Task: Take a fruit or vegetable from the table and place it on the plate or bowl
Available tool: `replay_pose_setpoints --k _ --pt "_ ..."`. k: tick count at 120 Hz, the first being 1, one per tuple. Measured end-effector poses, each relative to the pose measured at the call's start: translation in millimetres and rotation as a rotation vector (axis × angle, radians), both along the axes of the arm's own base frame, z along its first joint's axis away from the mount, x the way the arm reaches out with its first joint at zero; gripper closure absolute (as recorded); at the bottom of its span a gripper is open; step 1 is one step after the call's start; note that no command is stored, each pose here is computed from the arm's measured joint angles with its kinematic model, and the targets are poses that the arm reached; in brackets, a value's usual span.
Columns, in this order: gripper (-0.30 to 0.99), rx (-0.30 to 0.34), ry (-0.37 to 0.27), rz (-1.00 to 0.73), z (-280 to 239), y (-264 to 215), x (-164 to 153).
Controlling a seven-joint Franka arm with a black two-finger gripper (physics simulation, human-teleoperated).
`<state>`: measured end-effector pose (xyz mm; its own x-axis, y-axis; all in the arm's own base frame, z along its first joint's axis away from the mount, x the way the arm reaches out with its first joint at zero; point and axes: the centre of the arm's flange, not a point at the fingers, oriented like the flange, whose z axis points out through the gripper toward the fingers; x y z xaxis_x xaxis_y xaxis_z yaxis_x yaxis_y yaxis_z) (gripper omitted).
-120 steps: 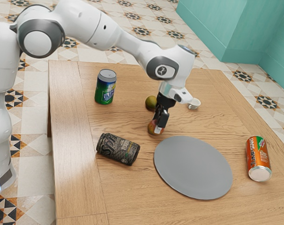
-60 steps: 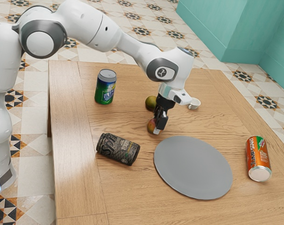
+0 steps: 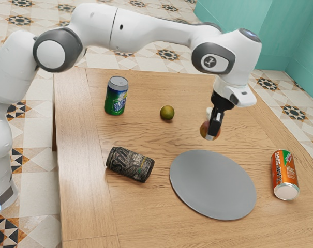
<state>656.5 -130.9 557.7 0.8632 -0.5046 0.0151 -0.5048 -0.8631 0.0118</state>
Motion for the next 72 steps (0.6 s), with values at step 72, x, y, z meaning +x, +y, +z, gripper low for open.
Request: replay_pose_setpoints --k 72 --pt "0.06 0.058 0.135 -0.028 -60.5 -29.5 14.8"
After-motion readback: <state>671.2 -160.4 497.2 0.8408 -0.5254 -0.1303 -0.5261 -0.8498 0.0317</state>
